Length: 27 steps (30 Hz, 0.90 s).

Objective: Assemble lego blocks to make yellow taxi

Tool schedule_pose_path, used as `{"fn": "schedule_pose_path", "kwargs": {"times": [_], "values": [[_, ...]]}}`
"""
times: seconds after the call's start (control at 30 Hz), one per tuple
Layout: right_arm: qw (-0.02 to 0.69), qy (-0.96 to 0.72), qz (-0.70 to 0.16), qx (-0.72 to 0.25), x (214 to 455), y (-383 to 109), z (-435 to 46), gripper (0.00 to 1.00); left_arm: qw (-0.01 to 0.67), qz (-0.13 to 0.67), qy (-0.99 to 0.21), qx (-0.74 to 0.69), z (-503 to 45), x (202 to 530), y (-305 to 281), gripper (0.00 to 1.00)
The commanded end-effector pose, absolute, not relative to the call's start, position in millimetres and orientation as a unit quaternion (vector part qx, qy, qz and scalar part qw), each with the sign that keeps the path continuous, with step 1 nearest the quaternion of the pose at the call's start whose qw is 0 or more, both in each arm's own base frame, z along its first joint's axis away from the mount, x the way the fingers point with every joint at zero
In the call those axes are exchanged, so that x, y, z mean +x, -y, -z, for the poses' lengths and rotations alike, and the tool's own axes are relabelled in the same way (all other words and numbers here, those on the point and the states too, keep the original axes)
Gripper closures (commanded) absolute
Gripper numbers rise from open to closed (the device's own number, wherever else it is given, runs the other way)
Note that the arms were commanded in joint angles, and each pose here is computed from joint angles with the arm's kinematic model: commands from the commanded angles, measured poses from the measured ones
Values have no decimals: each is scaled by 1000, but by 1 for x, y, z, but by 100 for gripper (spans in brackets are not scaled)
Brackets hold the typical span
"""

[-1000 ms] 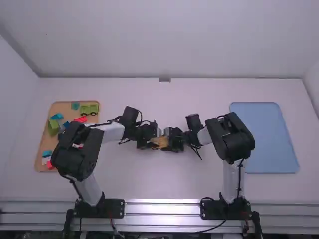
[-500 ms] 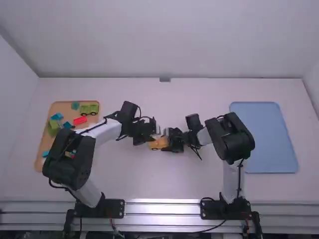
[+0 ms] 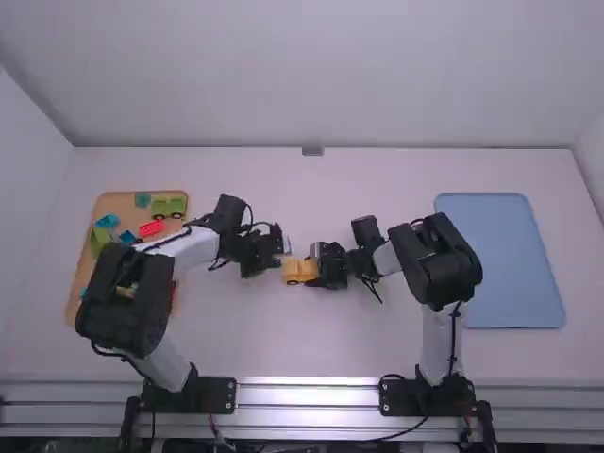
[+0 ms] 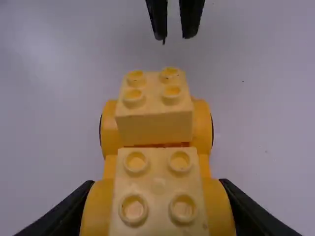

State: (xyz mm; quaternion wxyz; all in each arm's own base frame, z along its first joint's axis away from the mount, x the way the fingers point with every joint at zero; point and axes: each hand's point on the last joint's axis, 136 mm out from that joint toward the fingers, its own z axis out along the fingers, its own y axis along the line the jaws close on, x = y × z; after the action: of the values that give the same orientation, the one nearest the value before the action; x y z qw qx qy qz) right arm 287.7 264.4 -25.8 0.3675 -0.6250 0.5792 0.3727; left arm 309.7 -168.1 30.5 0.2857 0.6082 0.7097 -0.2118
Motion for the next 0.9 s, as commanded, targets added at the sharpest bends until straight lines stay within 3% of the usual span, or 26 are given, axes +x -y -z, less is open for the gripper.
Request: {"fn": "schedule_pose_path", "kwargs": {"times": [0.0,0.57,0.73,0.87], "values": [[361,-581,-373,-626,287,-266,31,46,303,245,-680,622,-31,295,184,86],[361,-581,-376,-625,286,-266,30,47,341,249,-686,592,-28,300,193,82],[359,-578,-377,-628,283,-269,30,47,344,260,-681,593,-31,298,196,95],[358,-579,-375,-629,283,-269,31,47,342,262,-677,597,-31,296,200,97]]}}
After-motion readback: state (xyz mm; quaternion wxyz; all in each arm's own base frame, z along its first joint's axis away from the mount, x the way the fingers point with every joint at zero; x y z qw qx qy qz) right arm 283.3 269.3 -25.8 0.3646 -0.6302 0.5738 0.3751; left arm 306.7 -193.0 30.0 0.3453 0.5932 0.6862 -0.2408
